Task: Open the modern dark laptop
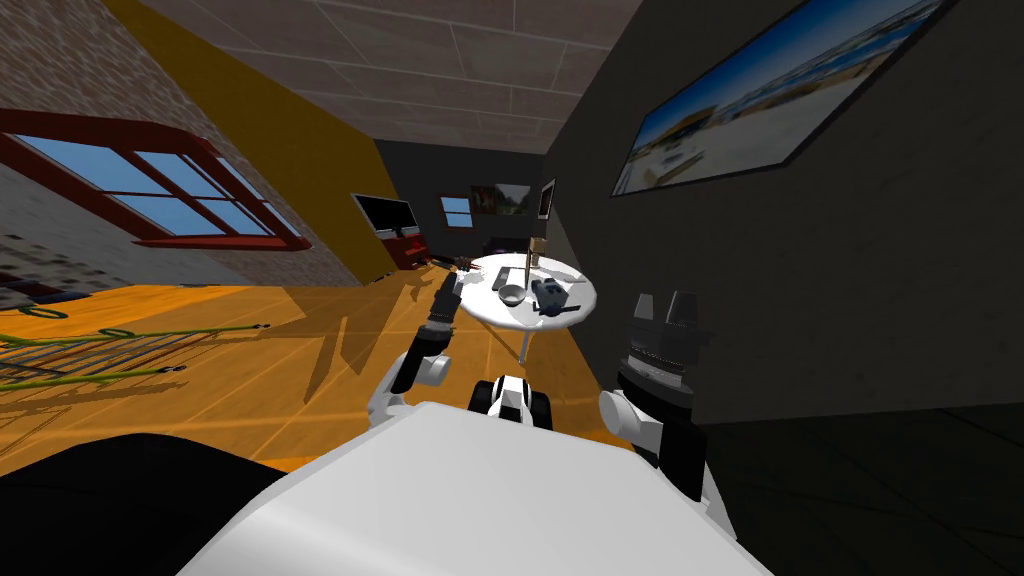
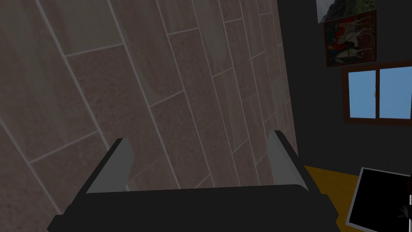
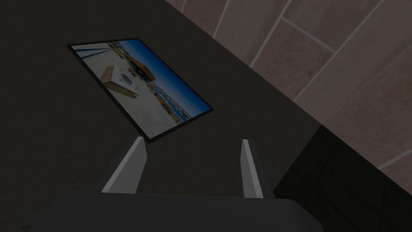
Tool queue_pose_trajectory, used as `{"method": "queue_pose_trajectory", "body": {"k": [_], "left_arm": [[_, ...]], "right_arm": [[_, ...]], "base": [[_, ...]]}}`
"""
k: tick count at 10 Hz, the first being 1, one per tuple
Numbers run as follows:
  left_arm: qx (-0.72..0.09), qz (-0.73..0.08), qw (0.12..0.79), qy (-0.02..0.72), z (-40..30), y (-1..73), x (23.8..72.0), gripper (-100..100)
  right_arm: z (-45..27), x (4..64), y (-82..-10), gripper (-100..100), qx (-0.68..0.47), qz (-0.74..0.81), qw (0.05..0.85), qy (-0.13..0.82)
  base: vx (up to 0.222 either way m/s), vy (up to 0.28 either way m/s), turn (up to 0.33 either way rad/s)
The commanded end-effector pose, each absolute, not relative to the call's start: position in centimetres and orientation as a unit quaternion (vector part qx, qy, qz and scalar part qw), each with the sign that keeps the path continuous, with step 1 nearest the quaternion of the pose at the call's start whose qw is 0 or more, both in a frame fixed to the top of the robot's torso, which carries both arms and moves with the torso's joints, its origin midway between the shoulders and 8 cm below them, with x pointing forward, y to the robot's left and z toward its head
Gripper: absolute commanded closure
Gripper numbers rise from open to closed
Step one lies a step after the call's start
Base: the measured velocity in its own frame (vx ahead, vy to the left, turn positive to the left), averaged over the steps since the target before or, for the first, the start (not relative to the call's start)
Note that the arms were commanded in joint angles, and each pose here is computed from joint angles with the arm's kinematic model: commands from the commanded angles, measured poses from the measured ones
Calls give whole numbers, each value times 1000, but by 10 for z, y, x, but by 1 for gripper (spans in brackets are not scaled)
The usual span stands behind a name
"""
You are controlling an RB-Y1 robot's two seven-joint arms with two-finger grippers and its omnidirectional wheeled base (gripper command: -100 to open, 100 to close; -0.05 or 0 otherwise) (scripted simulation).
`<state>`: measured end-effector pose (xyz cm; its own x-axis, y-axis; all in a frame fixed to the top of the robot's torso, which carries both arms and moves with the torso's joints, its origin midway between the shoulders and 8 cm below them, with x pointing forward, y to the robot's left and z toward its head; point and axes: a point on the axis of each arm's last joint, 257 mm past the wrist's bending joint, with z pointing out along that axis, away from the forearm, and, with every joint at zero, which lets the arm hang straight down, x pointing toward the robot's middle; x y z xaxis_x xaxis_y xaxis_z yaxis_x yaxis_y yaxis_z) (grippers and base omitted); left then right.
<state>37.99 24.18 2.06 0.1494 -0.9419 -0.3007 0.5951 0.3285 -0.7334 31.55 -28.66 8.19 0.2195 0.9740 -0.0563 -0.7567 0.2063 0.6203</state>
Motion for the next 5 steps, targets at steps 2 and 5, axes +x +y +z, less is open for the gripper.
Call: {"method": "queue_pose_trajectory", "body": {"k": [2,5], "left_arm": [[-231,-534,714,390,19,244,410,-100],[-233,-537,710,391,24,245,430,-100]], "right_arm": [[82,316,-287,0,240,582,743,226],[82,316,-287,0,240,582,743,226]], "base": [[-70,-197,-35],[-32,-154,-27]]}}
